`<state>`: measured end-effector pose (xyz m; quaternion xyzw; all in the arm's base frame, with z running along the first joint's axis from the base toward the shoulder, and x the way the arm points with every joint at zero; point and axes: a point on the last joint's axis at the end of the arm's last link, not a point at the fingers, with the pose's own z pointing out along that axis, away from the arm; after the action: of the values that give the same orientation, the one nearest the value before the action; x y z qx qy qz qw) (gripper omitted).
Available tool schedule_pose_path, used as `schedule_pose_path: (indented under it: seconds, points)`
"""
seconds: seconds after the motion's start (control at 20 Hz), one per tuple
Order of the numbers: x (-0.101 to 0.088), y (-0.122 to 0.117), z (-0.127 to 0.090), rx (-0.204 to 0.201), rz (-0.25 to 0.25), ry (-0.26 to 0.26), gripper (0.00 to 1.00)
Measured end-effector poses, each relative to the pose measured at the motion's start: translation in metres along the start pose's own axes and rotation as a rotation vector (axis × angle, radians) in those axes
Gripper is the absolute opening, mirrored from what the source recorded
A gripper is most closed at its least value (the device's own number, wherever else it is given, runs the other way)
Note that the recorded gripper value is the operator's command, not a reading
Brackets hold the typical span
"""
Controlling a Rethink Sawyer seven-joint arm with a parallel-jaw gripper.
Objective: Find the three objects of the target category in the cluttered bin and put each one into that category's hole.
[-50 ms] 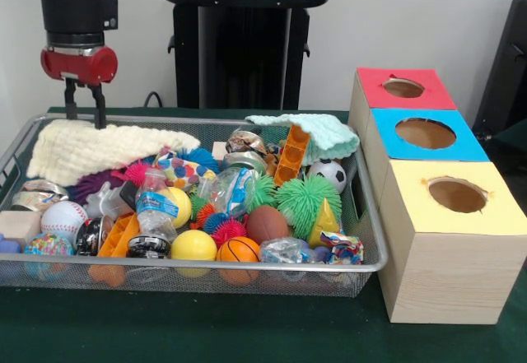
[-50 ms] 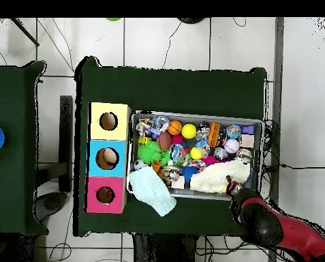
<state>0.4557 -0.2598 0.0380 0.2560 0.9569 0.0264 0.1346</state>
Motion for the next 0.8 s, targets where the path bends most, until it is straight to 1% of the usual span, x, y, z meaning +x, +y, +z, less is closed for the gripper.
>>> schedule_pose_path:
  seconds: [0.4,0.55,0.8]
  points:
    - [-0.020,0.016,-0.006,-0.031,0.009,-0.032,1.00]
    - [-0.023,0.023,-0.006,-0.043,0.004,-0.036,1.00]
    - [-0.021,0.036,-0.003,-0.054,-0.012,-0.028,1.00]
